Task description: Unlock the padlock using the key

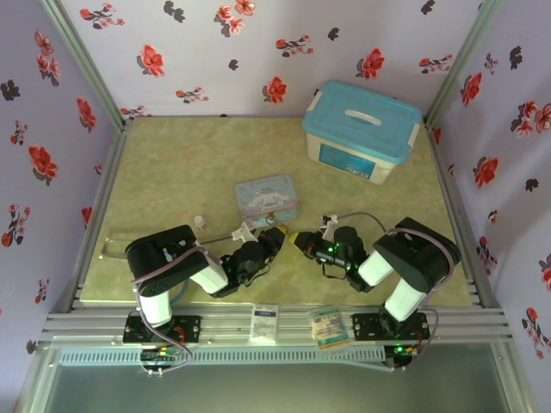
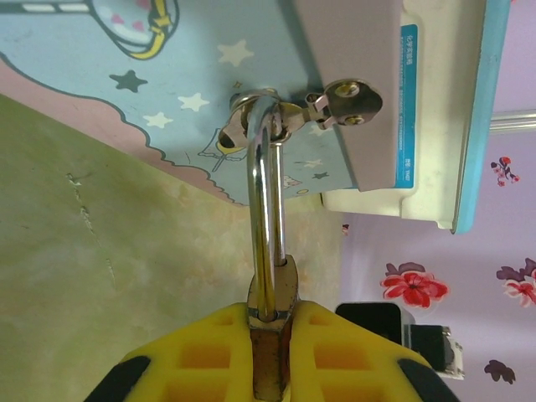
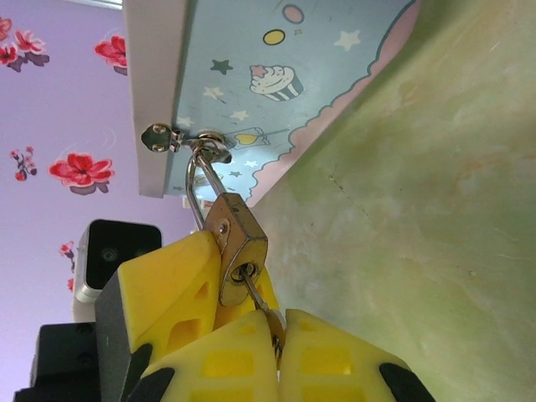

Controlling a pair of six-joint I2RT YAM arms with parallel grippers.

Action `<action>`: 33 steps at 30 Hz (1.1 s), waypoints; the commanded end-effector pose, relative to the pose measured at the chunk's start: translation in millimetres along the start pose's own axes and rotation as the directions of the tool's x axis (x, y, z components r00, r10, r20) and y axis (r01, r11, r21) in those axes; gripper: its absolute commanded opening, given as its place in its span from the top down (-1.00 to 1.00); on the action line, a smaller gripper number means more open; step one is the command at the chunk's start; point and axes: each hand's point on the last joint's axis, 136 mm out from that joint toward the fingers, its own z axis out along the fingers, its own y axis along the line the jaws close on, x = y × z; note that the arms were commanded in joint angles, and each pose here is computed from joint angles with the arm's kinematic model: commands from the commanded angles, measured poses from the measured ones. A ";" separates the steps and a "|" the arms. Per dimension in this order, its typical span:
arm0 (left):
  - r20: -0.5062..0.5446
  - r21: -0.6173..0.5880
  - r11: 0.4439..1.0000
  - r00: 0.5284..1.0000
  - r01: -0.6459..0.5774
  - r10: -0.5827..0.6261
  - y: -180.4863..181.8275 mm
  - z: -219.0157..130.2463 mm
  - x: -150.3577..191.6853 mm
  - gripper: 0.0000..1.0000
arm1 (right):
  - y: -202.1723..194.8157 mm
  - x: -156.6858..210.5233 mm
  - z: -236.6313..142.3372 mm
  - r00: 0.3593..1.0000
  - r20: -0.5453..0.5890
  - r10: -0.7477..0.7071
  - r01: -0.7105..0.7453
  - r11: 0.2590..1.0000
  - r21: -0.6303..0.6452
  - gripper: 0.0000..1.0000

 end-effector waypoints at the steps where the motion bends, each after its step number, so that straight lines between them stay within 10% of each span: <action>1: -0.205 0.157 0.986 0.979 0.052 -0.019 -48.2 -5.2 51.1 1.00 | 44.9 -6.4 0.6 0.999 -0.007 -0.036 0.034 0.987 -0.160 1.00; 33: -0.144 0.107 0.993 0.989 0.055 -0.039 -27.4 0.3 42.4 1.00 | 27.3 -7.6 -18.8 0.996 0.049 -0.079 0.080 0.997 -0.021 1.00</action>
